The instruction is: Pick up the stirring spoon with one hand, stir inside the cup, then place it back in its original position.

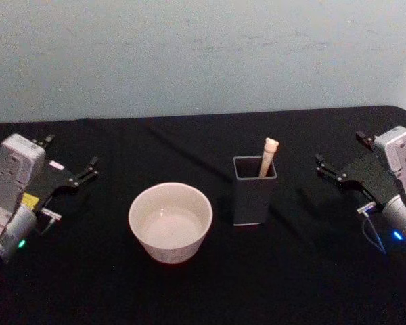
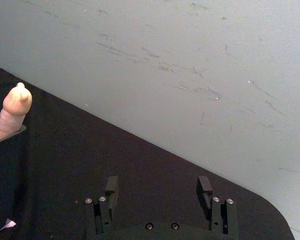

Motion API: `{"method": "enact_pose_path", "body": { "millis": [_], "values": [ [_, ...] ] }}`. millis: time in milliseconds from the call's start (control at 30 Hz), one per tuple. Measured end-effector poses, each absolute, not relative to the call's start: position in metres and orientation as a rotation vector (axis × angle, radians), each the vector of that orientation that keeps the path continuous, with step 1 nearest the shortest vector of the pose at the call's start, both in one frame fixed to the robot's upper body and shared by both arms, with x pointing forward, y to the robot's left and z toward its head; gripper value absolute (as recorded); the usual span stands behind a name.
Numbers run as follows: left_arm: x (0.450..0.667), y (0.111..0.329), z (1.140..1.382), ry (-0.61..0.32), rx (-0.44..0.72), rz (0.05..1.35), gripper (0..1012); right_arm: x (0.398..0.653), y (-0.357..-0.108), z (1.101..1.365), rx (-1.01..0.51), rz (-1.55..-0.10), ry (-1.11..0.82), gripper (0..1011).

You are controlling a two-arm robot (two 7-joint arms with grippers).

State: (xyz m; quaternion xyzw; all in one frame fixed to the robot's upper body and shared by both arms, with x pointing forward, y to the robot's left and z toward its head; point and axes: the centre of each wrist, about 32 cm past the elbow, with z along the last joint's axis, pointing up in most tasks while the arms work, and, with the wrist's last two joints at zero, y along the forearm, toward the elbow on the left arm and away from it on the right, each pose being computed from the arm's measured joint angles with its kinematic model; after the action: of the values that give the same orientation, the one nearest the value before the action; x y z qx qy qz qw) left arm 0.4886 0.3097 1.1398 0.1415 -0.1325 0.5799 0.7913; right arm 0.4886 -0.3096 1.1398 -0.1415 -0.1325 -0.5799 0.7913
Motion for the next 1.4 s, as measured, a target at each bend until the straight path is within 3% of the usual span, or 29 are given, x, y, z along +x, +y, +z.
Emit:
{"method": "enact_pose_path", "body": {
  "millis": [1400],
  "values": [
    [0.4886,0.3097,1.1398,-0.285,0.304,1.248,1001,0.4886,-0.3096,1.1398,-0.304,-1.248,-0.285,1002]
  ]
}}
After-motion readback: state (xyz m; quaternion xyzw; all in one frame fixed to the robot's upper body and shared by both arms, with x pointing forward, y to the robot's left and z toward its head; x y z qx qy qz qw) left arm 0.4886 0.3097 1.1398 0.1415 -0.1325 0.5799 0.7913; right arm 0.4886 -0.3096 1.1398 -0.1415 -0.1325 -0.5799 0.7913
